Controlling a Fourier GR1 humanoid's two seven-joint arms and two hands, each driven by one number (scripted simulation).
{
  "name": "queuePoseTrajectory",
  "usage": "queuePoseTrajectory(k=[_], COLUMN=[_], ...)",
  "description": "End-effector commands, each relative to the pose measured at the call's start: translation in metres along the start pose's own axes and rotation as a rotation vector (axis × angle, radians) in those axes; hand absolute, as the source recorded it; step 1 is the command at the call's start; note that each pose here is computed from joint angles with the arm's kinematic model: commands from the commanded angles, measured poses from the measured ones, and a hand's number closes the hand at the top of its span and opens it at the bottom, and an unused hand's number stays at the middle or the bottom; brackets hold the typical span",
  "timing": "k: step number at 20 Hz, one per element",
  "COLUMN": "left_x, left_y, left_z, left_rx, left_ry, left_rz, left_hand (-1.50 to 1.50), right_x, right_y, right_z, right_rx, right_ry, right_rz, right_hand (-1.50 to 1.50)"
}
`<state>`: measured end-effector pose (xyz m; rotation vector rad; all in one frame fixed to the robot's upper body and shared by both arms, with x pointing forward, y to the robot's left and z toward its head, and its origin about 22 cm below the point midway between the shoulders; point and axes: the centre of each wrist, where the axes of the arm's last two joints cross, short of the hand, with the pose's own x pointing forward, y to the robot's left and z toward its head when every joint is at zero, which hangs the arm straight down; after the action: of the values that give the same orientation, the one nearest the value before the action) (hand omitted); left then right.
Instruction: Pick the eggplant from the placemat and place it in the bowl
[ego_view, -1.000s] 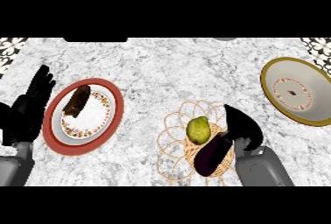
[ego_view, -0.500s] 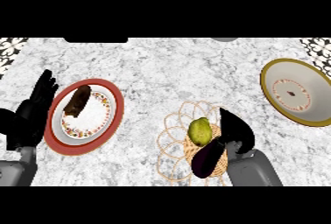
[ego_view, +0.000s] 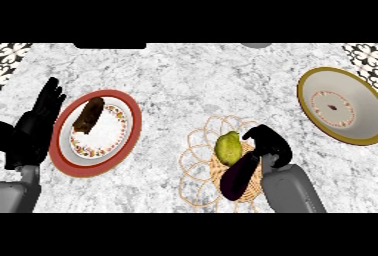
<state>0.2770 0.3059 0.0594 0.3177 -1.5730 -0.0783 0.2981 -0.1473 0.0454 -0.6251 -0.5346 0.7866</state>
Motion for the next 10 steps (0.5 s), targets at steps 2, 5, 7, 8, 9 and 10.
queuePoseTrajectory(k=[2,5,7,8,9,10], left_x=[-0.002,0.001,-0.002,-0.009,-0.002,0.006], left_y=[-0.019,-0.003,-0.007,-0.001,0.002,-0.008], left_z=[0.006,-0.003,0.006,0.009,-0.006,-0.003], left_rx=[0.001,0.012,0.003,-0.001,0.006,-0.008], left_ry=[0.007,0.006,0.0,0.009,-0.002,-0.001], left_rz=[0.002,0.01,0.008,-0.002,-0.004,0.007], left_hand=[0.0,0.0,0.0,0.0,0.0,0.0], right_x=[0.015,0.003,0.008,-0.001,0.009,0.017], right_y=[0.024,0.034,0.026,0.033,0.029,0.022], right_z=[-0.011,-0.021,-0.021,-0.035,-0.026,-0.028], right_rx=[0.032,0.009,-0.001,-0.01,-0.022,-0.038], right_ry=[0.126,0.084,0.103,0.097,0.09,0.101], right_rz=[0.068,0.053,0.043,0.058,0.055,0.069], right_hand=[1.5,1.5,1.5,1.5,1.5,1.5])
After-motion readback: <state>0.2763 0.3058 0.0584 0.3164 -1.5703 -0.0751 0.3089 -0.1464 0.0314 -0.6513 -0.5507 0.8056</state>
